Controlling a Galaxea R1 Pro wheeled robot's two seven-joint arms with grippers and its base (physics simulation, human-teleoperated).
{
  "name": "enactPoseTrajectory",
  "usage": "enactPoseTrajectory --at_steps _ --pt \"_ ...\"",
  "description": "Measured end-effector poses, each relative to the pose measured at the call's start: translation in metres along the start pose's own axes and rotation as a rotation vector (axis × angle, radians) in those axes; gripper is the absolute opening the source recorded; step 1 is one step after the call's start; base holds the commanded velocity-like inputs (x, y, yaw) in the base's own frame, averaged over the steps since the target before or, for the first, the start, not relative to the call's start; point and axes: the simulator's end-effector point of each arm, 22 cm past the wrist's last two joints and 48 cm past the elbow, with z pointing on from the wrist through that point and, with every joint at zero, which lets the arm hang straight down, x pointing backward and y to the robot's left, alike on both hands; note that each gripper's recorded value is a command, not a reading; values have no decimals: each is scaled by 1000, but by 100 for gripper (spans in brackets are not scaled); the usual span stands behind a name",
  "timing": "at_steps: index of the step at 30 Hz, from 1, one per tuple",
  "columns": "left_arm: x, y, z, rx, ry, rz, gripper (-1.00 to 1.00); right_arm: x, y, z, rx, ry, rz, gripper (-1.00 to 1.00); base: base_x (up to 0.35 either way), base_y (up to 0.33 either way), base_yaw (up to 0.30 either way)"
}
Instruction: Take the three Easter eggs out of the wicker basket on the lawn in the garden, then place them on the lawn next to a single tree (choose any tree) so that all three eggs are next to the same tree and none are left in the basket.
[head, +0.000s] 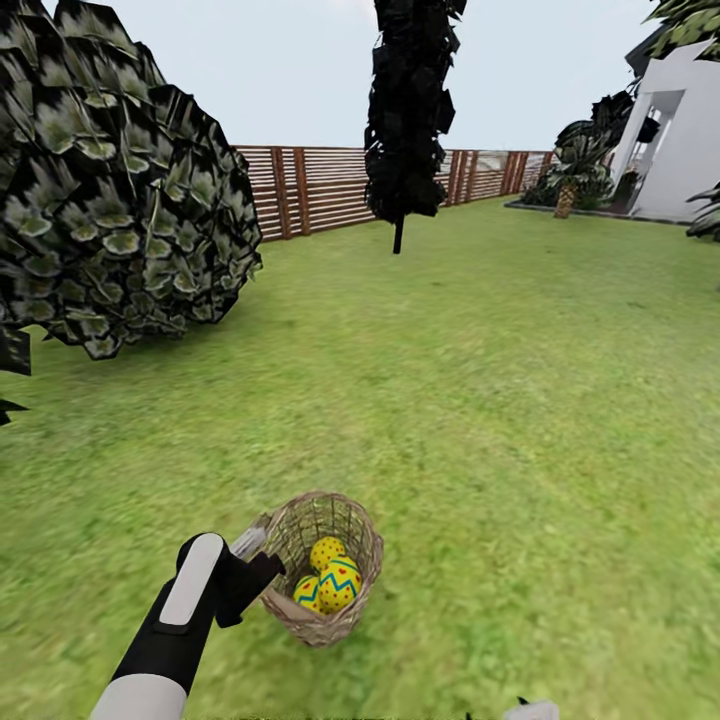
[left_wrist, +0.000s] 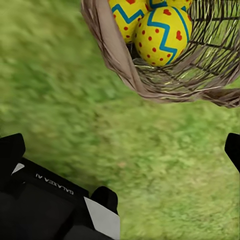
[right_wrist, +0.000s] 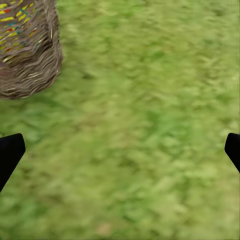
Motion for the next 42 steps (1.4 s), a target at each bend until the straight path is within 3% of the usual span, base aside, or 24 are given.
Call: enactPoseTrajectory --at_steps 12,19,25,29,33,37,42 --pt "2 7 22 -4 4 0 100 19 1 13 5 8 9 100 0 0 6" --pt "3 5 22 2 7 0 100 16 3 14 -16 -1 3 100 0 0 0" --pt "4 5 22 3 7 1 100 -23 9 23 -60 -80 -10 100 0 0 0" --pt "4 5 22 1 6 3 100 -88 19 37 -92 -185 -64 100 0 0 0" --pt "4 5 25 2 6 4 100 -118 28 48 -141 -190 -83 100 0 0 0" --pt "5 6 30 3 7 3 100 -122 36 54 -180 -182 -91 100 0 0 0" --pt "6 7 36 6 10 0 100 -119 38 58 -183 -182 -94 100 0 0 0"
